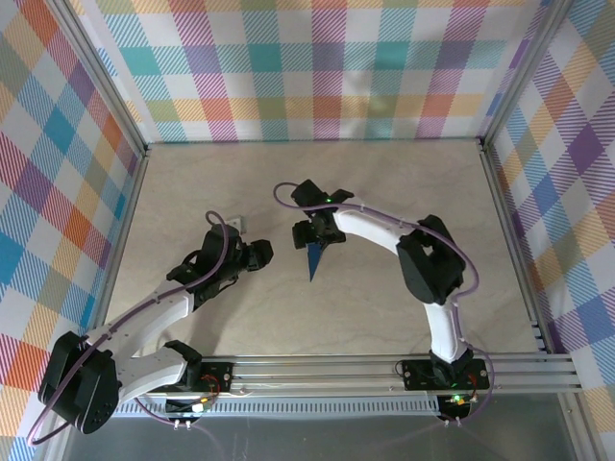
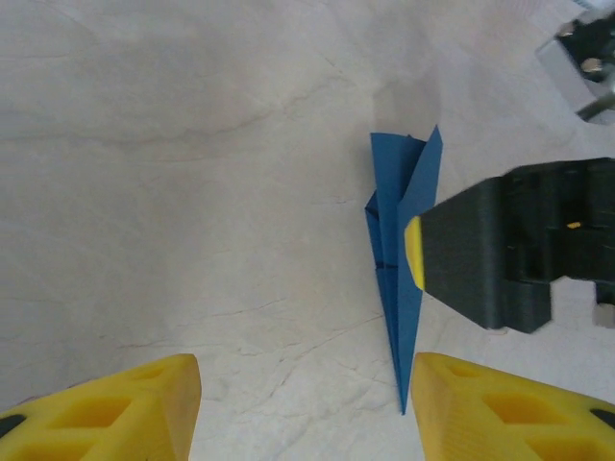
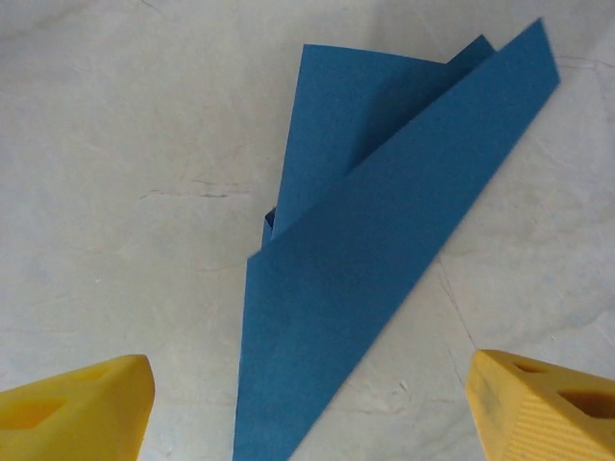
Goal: Fold a paper plane with a square sheet of paper (fold left side to right side)
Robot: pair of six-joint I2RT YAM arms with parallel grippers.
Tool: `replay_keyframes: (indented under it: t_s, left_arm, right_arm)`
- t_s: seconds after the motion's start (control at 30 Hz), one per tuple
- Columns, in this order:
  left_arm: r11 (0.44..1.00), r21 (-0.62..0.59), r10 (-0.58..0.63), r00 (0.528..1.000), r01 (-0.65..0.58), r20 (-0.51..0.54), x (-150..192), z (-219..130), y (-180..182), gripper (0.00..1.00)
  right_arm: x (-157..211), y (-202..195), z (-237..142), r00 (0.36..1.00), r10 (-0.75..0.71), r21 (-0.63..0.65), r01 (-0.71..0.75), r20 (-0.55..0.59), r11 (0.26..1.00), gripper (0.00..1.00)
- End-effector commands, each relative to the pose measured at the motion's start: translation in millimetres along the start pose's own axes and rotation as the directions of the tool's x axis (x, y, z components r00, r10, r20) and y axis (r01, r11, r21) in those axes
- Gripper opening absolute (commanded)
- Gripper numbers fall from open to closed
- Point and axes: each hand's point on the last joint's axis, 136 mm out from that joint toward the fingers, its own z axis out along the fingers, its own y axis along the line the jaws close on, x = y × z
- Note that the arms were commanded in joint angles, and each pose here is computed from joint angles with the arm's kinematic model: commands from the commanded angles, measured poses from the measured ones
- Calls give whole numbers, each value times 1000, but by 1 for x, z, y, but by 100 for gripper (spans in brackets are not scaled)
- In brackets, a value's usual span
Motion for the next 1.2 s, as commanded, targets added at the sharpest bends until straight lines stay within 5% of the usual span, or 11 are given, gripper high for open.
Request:
replay_keyframes:
  t_s: [0.0,0.4,0.87,1.17]
  left_arm:
    - [999,-31,9,1000,-9,7,2,-3,11,61]
    - [999,-35,19,1000,-19,6,0,-8,12,61]
    - [998,-7,58,998,-58,36,-17,-20,-1,64]
    - [982,44,177,978,-182,111,-62,-47,-32,81]
  right_arm:
    - [4,-17,2,998,-41,117,47,-54,992,83]
    - [6,-13,20,994,-52,119,63,-92,991,63]
    - [2,-17,-15,1000,-8,34,8,-6,999,0]
    - [-2,-43,-68,975,178,-335,-124,134,934,0]
